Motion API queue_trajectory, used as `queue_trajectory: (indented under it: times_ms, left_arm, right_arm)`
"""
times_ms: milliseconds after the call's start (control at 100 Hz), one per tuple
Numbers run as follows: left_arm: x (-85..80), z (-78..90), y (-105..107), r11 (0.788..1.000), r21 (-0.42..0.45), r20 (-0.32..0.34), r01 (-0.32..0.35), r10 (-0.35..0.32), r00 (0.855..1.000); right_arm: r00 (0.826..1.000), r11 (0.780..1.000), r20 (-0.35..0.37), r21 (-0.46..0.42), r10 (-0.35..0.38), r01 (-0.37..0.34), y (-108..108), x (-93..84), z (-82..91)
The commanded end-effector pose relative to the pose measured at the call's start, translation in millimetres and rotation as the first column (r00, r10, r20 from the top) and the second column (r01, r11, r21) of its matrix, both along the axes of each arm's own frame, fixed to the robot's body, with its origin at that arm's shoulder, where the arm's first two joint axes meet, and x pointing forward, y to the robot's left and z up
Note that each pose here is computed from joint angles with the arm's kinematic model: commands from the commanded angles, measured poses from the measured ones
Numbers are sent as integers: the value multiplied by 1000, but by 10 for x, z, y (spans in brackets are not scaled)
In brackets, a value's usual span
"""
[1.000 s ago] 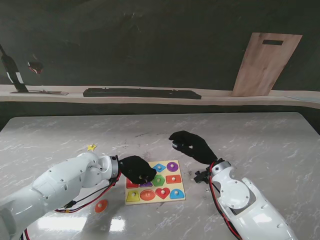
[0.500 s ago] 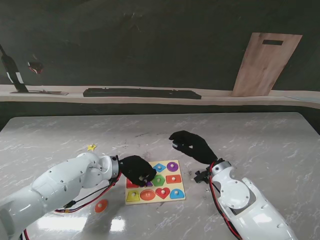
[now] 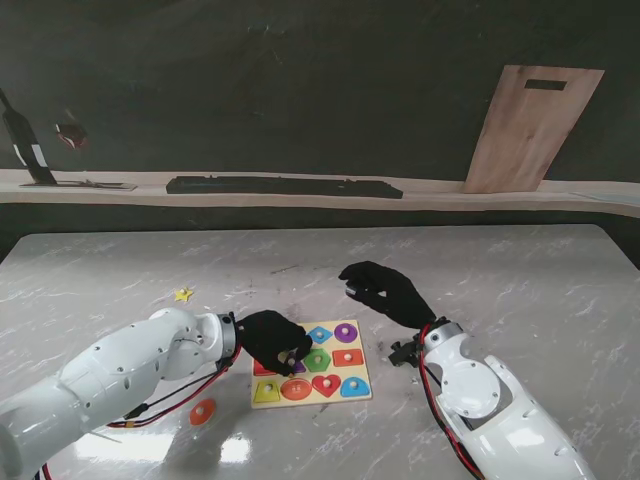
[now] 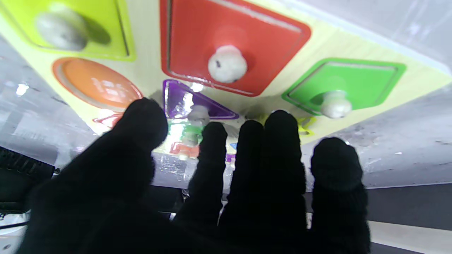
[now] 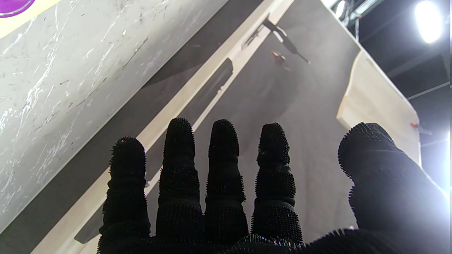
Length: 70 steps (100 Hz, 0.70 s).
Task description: Fit puzzle pieces into a puzzle board
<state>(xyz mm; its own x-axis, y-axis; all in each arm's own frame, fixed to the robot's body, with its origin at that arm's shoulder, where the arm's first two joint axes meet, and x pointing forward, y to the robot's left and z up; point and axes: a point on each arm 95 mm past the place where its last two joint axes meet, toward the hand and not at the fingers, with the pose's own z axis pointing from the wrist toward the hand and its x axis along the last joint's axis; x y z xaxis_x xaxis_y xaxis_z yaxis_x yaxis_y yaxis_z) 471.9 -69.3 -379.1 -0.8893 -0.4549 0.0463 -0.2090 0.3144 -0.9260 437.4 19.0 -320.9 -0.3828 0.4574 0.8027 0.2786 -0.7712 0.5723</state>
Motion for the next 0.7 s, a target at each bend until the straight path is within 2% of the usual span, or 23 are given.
queue_trajectory:
  times_ms: [0, 140, 310, 470, 690]
  left_arm:
    - [-32, -57, 29, 1000, 6, -8, -15, 15, 1000]
    - [-55, -51, 10, 998, -31, -38, -50, 48, 998]
    - [-80, -1, 13, 995, -70, -31, -71, 69, 997]
    - [-120, 90, 27, 979, -143, -50, -142, 136, 989]
    - [-191, 274, 135, 958, -210, 4, -195, 201, 980]
  right_arm:
    - [1000, 1000, 2, 4, 5, -5, 28, -22, -8]
    - [1000, 1000, 3, 5, 4, -4, 27, -23, -8]
    - [1000, 1000, 2, 5, 6, -6, 28, -24, -9]
    - [1000, 1000, 2, 4, 6, -6, 28, -22, -10]
    - [1000, 1000, 4, 0, 5, -5, 32, -17, -13]
